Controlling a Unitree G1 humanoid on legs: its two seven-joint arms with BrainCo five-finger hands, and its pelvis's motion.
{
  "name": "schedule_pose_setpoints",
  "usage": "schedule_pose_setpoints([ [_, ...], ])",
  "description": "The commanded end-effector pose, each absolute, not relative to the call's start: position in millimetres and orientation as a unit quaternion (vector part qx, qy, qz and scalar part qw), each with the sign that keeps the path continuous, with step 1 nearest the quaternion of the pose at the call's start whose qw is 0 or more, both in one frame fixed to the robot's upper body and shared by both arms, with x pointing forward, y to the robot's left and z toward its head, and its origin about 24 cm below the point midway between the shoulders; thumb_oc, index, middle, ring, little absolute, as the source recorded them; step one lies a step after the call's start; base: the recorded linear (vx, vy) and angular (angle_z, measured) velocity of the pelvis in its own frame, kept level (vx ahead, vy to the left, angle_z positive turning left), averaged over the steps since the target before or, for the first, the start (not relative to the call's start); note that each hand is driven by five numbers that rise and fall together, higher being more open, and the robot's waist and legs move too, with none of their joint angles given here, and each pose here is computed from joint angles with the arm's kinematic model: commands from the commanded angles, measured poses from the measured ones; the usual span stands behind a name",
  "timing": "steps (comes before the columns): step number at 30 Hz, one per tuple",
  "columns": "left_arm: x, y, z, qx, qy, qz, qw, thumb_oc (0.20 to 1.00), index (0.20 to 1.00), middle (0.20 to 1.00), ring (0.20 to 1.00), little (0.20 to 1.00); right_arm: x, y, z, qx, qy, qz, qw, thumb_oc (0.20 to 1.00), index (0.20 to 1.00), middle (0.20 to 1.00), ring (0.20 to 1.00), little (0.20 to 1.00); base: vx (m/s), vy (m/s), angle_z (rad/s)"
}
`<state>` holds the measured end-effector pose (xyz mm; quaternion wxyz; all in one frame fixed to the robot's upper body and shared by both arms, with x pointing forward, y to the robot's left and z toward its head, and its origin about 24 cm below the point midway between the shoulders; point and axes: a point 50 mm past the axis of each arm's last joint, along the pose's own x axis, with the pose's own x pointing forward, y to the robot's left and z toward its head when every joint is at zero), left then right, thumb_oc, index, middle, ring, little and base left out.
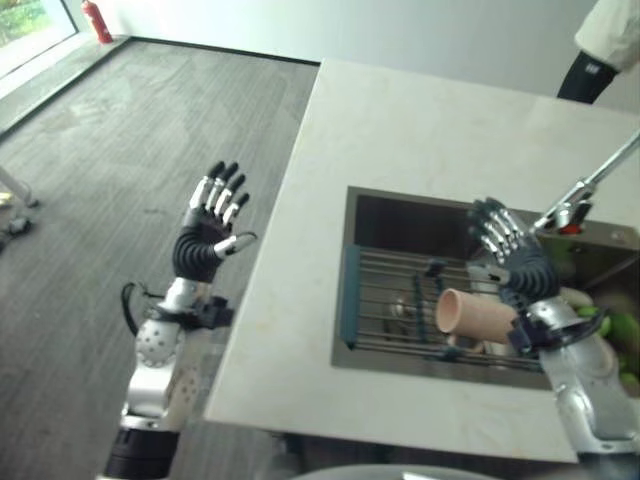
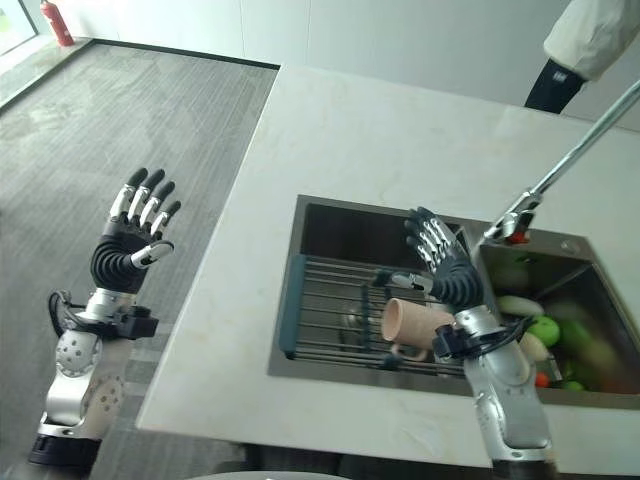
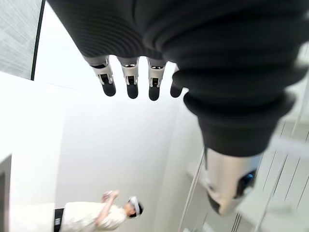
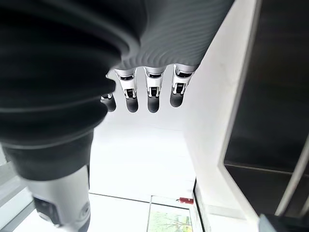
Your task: Place the dishes in the dishwasher.
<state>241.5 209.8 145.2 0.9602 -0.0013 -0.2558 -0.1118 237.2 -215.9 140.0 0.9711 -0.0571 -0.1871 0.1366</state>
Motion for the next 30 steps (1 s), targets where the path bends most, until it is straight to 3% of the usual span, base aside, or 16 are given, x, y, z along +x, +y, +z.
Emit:
schedule_pose_setpoints([
  [1,237,204,165,0.152,-0.285,-0.095,0.942,1.0,1.0,1.0,1.0,1.0,226,-217,164,-0.055,-0.248,0.128,0.959,1.0,1.0,1.0,1.0,1.0,0.03,-0.29,-0.22],
  [12,242,203,167,0.152,-0.271,-0.117,0.943,1.0,1.0,1.0,1.0,1.0,227,-221,165,-0.051,-0.238,0.119,0.963,1.0,1.0,1.0,1.0,1.0,0.04,-0.118,-0.07],
  [22,223,201,185,0.122,-0.367,-0.118,0.915,1.0,1.0,1.0,1.0,1.0,210,-226,155,-0.047,-0.226,0.103,0.968,1.0,1.0,1.0,1.0,1.0,0.02,-0.003,-0.1],
  [25,211,200,203,0.134,-0.445,-0.09,0.881,1.0,1.0,1.0,1.0,1.0,210,-217,158,-0.034,-0.246,0.124,0.961,1.0,1.0,1.0,1.0,1.0,-0.31,-0.483,0.23],
  [30,213,198,216,0.148,-0.479,-0.074,0.862,1.0,1.0,1.0,1.0,1.0,225,-207,168,-0.023,-0.256,0.146,0.955,1.0,1.0,1.0,1.0,1.0,-0.26,-0.493,-0.04],
])
